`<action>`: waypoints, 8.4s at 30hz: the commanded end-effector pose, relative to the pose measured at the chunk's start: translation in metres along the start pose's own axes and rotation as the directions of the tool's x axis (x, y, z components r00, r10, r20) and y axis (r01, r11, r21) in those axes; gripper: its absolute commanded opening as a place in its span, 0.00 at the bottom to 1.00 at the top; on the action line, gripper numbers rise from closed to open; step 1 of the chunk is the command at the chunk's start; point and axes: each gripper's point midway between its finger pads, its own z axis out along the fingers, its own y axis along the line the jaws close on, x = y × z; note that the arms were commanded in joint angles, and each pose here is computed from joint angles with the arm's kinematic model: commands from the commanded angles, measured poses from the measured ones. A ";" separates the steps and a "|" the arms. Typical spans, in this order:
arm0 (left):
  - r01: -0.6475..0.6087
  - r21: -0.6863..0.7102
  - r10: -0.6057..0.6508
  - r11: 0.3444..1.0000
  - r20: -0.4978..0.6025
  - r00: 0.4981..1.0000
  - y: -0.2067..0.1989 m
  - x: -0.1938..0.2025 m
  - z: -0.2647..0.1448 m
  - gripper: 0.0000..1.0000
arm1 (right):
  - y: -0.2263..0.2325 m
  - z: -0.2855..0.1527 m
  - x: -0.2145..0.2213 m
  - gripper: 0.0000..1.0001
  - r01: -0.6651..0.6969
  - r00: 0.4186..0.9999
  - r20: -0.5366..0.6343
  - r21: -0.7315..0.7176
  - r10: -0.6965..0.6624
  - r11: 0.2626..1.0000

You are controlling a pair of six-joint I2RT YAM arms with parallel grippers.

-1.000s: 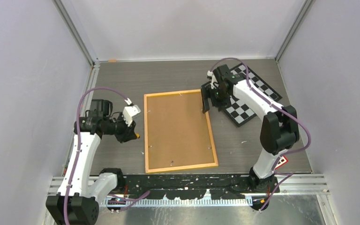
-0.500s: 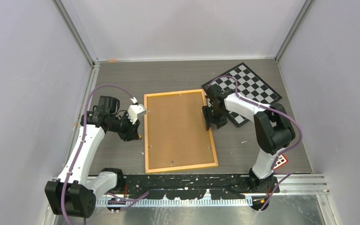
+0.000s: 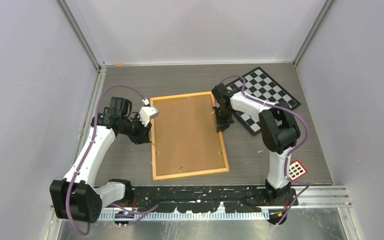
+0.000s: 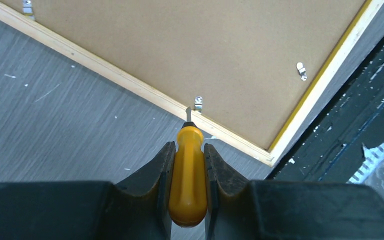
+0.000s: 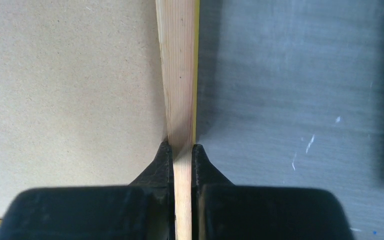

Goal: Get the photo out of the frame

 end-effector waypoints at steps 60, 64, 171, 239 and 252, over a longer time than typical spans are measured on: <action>-0.227 -0.111 0.209 0.968 -0.153 0.966 0.072 -0.040 0.048 0.00 | 0.002 0.041 -0.068 0.00 0.000 1.000 0.022 -0.083 0.002 0.997; -0.225 -0.141 0.206 0.964 -0.138 0.969 0.080 -0.055 0.043 0.00 | 0.002 0.043 -0.066 0.00 -0.006 1.000 0.016 -0.084 0.007 0.996; 0.488 0.444 -0.657 0.752 0.441 0.611 0.013 -0.204 -0.037 0.00 | 0.241 -0.178 -0.035 0.75 0.749 0.640 0.703 -0.482 -0.309 0.455; 0.716 -0.206 -0.681 0.667 0.224 0.698 0.067 -0.016 0.005 0.00 | 0.050 -0.073 -0.036 0.97 0.102 0.985 0.170 -0.433 -0.030 0.896; 0.632 -0.297 -0.600 0.716 0.203 0.774 0.074 -0.022 0.023 0.00 | 0.024 -0.019 -0.042 0.76 -0.039 0.989 0.123 -0.284 0.077 0.958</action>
